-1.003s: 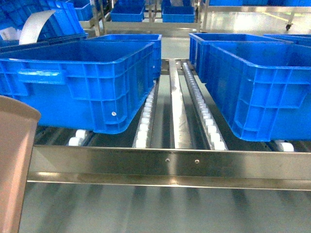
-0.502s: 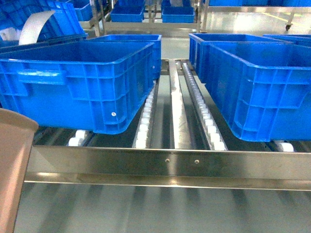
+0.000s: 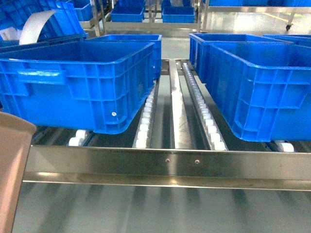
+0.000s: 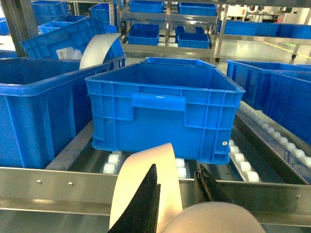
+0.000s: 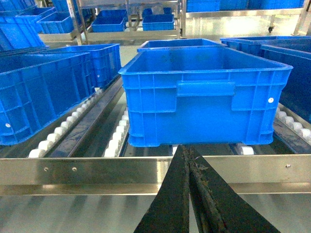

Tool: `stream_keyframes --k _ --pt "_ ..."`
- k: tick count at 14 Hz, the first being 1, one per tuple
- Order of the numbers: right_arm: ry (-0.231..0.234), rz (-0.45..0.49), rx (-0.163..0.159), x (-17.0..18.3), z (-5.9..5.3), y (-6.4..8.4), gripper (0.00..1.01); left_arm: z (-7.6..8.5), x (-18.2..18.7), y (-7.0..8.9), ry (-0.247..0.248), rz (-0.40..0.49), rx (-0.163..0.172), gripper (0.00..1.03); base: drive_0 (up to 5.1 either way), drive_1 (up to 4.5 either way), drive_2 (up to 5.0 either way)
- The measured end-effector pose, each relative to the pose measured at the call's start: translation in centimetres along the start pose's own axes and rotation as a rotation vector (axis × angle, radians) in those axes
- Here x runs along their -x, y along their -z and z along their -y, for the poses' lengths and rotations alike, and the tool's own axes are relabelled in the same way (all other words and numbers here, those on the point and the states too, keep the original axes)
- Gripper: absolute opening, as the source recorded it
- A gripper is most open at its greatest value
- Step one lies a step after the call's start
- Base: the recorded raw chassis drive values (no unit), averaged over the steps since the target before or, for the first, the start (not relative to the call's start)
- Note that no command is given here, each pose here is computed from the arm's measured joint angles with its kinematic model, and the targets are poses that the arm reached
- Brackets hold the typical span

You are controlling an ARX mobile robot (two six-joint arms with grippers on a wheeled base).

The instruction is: Place part in tray to right shelf

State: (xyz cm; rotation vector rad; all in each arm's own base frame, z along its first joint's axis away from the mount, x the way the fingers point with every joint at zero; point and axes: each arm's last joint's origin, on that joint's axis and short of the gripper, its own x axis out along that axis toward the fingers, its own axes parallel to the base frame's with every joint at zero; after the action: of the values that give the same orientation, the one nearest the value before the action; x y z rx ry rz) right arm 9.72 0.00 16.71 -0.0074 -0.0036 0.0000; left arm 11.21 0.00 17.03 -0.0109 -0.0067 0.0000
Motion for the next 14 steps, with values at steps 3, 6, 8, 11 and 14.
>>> stream_keyframes --k 3,6,8,11,14 --pt "0.0 0.001 0.0 0.0 0.0 0.0 0.02 0.0 0.1 0.0 0.0 -0.002 0.0 0.15 0.0 0.0 0.0" --pt "0.0 0.001 0.0 0.0 0.0 0.0 0.02 0.0 1.0 0.4 0.0 -0.029 -0.002 0.15 0.0 0.0 0.0" --pt "0.002 0.001 0.0 0.0 0.0 0.0 0.02 0.0 1.5 0.4 0.0 -0.014 -0.005 0.15 0.0 0.0 0.0" --pt "0.002 0.001 0.0 0.0 0.0 0.0 0.48 0.0 1.5 0.4 -0.001 -0.014 -0.005 0.15 0.0 0.0 0.0" --pt "0.002 0.001 0.0 0.0 0.0 0.0 0.89 0.0 1.5 0.4 0.0 -0.014 -0.005 0.15 0.0 0.0 0.0"
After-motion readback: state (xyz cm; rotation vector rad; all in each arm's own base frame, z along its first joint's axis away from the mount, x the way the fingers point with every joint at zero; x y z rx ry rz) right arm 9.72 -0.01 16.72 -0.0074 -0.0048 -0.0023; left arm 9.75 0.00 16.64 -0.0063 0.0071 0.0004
